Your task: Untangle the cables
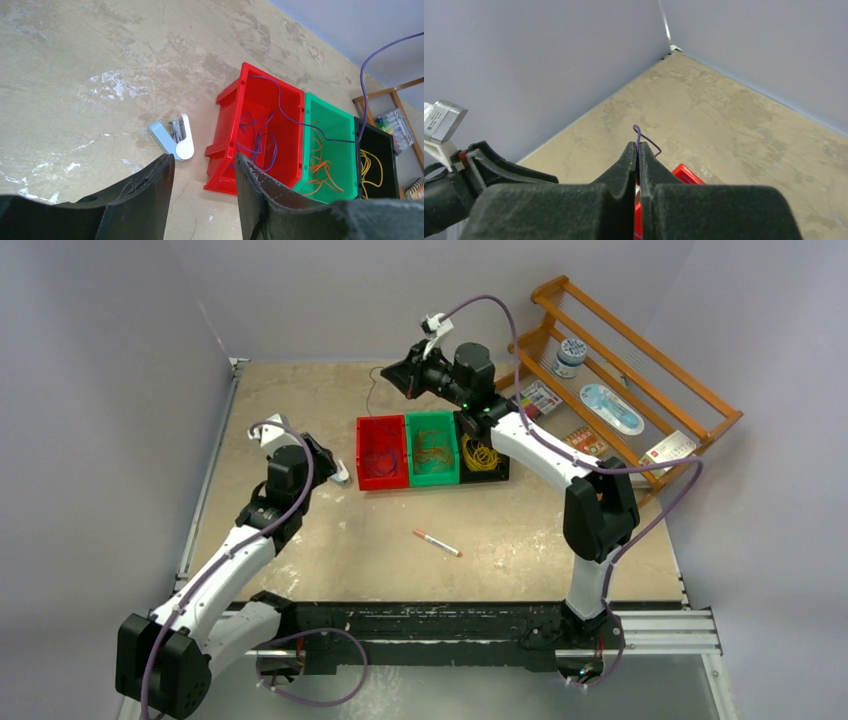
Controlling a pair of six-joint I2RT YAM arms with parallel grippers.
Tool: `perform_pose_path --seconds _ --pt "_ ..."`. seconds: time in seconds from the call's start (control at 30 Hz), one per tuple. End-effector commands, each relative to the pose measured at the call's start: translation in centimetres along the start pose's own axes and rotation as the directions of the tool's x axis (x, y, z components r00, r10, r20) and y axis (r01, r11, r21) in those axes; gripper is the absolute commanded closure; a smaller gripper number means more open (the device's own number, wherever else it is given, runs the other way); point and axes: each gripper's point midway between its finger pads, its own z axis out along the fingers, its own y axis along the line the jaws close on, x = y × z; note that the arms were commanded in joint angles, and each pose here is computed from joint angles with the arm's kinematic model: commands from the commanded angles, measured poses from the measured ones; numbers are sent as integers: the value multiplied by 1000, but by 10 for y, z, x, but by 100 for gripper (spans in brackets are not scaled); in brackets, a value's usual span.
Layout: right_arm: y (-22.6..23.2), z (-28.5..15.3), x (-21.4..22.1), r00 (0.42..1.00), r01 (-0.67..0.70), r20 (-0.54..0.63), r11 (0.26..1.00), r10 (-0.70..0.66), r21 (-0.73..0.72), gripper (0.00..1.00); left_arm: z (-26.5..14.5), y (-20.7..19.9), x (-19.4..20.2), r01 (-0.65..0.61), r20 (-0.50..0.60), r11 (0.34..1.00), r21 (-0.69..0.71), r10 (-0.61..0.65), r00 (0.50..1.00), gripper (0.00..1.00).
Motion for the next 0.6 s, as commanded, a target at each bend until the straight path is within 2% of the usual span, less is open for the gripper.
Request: perform_pose_path --seconds 0.0,0.17,0.57 --pt "-29 -8 11 997 72 -16 986 -71 150 100 3 -20 -13 10 19 997 71 -12 1000 53" --pt "-38 -2 37 994 94 -75 986 -84 141 100 7 -34 -8 10 -9 992 129 -9 1000 52" --pt "-59 14 109 968 117 -235 987 -89 110 100 11 -40 4 -15 -54 986 165 24 998 52"
